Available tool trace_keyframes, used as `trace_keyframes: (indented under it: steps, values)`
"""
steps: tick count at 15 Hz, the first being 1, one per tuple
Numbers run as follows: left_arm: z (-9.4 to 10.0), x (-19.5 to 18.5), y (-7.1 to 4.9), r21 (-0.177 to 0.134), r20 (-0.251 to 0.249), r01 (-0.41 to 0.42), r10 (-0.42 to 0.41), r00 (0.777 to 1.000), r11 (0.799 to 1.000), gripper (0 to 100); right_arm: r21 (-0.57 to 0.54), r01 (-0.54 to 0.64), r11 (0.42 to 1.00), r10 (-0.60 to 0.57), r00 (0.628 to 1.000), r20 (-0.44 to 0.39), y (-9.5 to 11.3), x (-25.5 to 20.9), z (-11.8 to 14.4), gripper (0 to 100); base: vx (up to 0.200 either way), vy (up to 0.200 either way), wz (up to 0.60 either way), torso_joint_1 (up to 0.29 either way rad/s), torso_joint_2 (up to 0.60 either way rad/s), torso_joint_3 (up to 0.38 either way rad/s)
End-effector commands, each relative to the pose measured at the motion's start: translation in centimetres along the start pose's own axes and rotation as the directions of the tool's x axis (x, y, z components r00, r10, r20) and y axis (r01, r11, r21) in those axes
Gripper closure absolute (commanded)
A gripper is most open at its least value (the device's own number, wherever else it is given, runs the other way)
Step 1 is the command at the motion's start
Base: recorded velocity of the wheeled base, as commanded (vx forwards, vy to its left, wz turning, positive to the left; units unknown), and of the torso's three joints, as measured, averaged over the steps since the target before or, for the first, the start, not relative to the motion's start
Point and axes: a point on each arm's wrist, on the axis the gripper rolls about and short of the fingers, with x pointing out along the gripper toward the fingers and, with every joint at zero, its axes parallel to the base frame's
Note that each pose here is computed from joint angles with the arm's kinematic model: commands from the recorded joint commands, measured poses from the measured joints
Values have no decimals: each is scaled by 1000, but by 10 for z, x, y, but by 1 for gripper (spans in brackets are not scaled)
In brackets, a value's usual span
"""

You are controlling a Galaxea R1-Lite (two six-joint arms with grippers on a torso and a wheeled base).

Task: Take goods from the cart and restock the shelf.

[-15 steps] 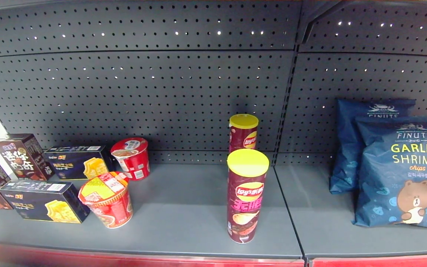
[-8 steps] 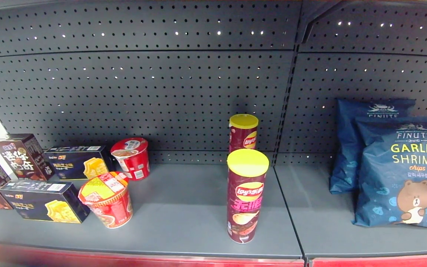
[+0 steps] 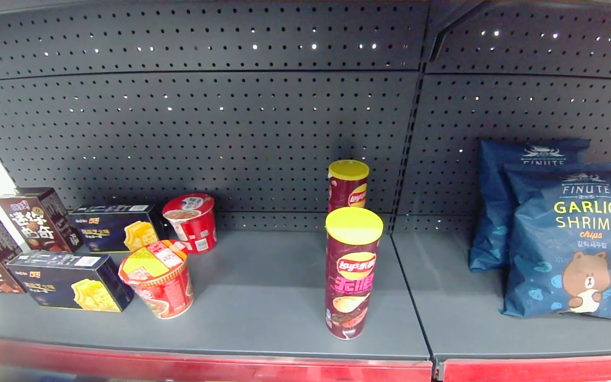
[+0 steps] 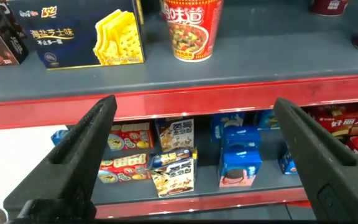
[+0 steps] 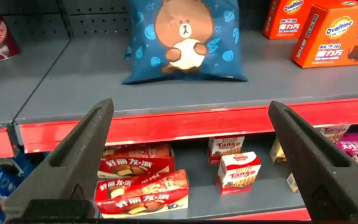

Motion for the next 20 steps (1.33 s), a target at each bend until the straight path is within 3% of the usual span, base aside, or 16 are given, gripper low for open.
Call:
trace_keyframes:
  steps: [1,4,20]
  values:
    - [0,0,0,-1,-4,-1,1,1000,1000,0,0,-1,1000,1,1000,-1,0,0,0,0,0,0,0,0,0,0]
    - [0,0,0,1,-2,3,-3,1000,1000,0,0,-1,1000,1,1000,-1,0,0,0,0,-133,0,0,0,2,5]
    - [0,0,0,4,-4,0,0,1000,1000,0,-3,-70,998,70,998,-3,2,0,0,0,0,0,-37,0,0,0]
